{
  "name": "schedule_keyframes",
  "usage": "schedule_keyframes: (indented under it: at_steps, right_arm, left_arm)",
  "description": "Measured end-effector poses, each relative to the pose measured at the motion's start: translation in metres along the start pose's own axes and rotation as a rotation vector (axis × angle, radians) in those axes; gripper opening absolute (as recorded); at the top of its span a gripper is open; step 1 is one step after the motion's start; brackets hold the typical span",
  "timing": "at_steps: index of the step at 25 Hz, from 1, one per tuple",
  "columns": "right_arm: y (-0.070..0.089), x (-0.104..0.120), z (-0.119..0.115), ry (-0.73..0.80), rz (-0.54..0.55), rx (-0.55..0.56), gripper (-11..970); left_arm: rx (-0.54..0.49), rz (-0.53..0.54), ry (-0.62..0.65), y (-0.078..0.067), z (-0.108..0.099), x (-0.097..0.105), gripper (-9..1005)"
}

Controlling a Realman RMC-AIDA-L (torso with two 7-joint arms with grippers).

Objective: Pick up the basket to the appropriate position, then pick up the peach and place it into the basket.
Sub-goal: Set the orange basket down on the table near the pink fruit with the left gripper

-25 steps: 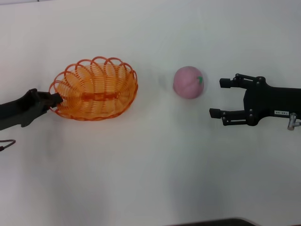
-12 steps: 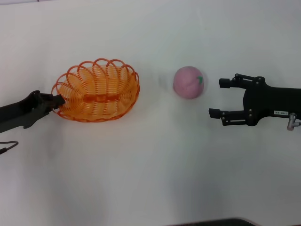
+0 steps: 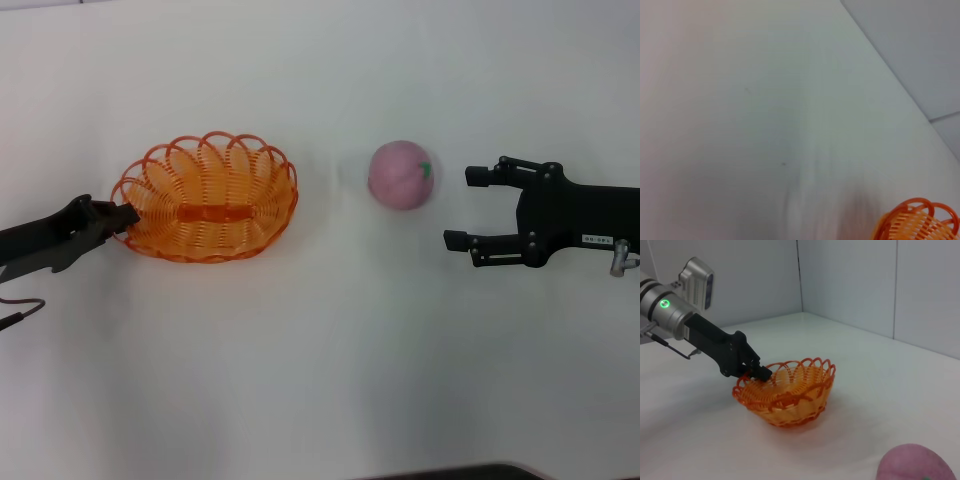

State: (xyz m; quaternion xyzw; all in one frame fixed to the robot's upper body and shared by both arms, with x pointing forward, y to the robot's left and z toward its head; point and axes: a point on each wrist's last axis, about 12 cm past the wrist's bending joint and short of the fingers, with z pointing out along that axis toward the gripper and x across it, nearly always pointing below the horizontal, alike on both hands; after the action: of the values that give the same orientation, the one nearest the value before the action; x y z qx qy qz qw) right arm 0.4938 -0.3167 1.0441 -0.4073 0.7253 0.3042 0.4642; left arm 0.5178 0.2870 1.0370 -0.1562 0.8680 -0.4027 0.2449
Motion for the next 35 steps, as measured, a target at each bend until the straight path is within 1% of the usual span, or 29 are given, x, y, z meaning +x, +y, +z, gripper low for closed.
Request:
schedule_keyframes:
  at_steps: [16, 27, 35]
  right_arm:
    - [0.0, 0.0002, -0.0004, 0.001, 0.0, 0.001, 931]
    - [-0.0002, -0.0001, -0.0002, 0.001, -0.001, 0.001, 931]
    - [-0.0004, -0.0003, -0.0001, 0.001, -0.002, 0.001, 931]
  left_arm:
    - [-0.005, -0.002, -0.002, 0.0011, -0.0001, 0.0007, 185]
    - [0.049, -0.015, 0.013, -0.0036, -0.0017, 0.0033, 228]
    - [0.059, 0.004, 0.021, -0.0047, -0.0026, 0.0033, 418]
